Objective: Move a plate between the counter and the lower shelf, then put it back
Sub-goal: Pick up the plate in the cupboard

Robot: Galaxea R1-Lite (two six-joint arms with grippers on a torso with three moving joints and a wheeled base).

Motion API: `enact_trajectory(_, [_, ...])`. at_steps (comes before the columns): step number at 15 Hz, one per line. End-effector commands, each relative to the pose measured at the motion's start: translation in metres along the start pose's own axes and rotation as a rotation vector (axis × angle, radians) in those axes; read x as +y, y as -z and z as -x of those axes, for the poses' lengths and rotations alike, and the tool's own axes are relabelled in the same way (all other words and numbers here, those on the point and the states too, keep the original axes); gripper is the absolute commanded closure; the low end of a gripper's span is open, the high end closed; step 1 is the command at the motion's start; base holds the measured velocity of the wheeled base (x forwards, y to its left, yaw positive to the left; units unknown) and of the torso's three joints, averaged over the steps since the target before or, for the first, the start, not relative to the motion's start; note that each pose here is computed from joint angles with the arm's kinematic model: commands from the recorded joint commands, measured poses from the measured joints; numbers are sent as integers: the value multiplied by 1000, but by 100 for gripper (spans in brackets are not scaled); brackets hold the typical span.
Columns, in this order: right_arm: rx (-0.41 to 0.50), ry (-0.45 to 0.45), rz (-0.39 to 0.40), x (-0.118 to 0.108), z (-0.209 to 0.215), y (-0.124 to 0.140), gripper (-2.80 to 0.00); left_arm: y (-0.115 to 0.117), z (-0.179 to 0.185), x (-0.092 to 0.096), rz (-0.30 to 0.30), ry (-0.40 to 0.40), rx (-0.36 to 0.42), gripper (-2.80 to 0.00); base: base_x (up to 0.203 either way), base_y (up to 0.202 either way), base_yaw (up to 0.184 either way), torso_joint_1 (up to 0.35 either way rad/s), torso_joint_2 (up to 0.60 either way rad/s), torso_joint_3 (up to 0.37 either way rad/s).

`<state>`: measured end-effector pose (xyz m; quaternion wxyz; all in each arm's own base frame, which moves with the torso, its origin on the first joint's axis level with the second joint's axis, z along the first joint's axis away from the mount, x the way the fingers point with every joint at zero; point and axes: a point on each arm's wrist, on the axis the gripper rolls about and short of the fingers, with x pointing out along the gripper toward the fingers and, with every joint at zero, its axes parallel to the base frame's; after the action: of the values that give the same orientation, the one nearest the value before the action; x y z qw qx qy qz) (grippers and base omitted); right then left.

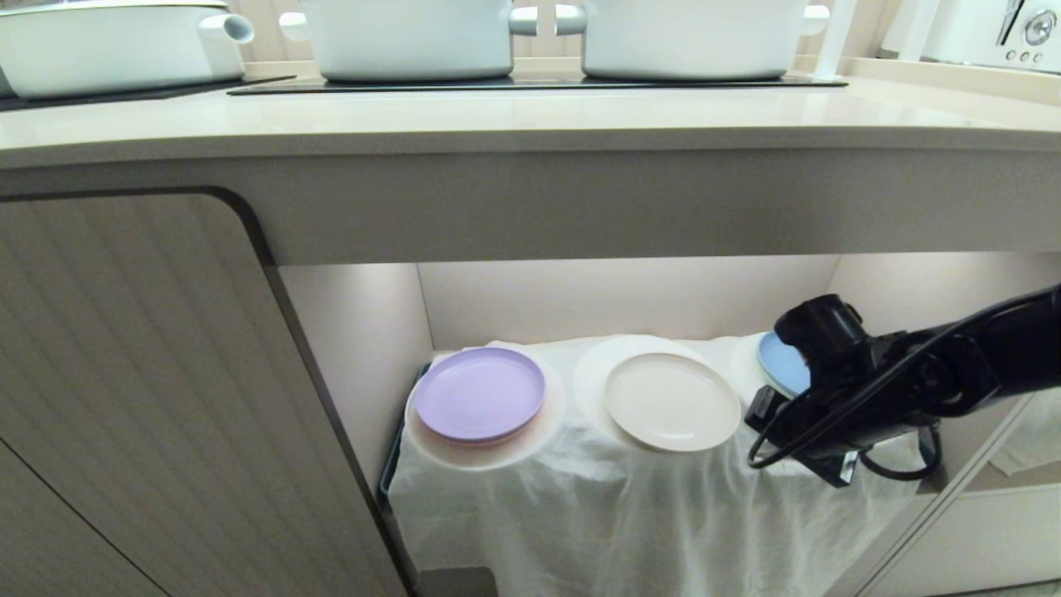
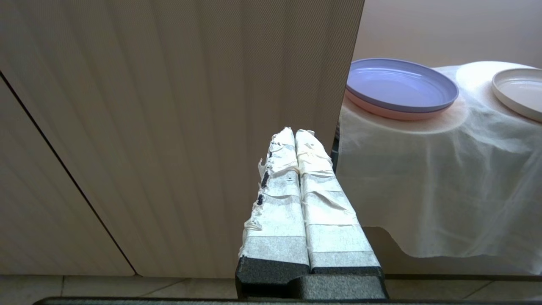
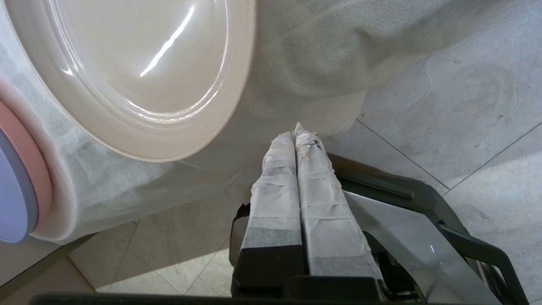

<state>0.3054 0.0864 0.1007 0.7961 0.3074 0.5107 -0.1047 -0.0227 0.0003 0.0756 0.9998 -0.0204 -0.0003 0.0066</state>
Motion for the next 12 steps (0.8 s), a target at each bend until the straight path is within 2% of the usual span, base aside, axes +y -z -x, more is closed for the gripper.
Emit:
enact_trajectory(1, [-1, -3, -5, -3, 6, 3, 0, 0, 0, 0, 1, -1, 0, 0, 0, 0, 0, 0, 0, 0])
enact_trajectory(8, [17, -6, 7, -24, 29, 21, 0, 0, 0, 0, 1, -1, 0, 0, 0, 0, 0, 0, 0, 0])
enact_trajectory(12, [62, -24, 76, -49, 49, 43, 0, 0, 0, 0, 1, -1, 0, 0, 0, 0, 0, 0, 0, 0])
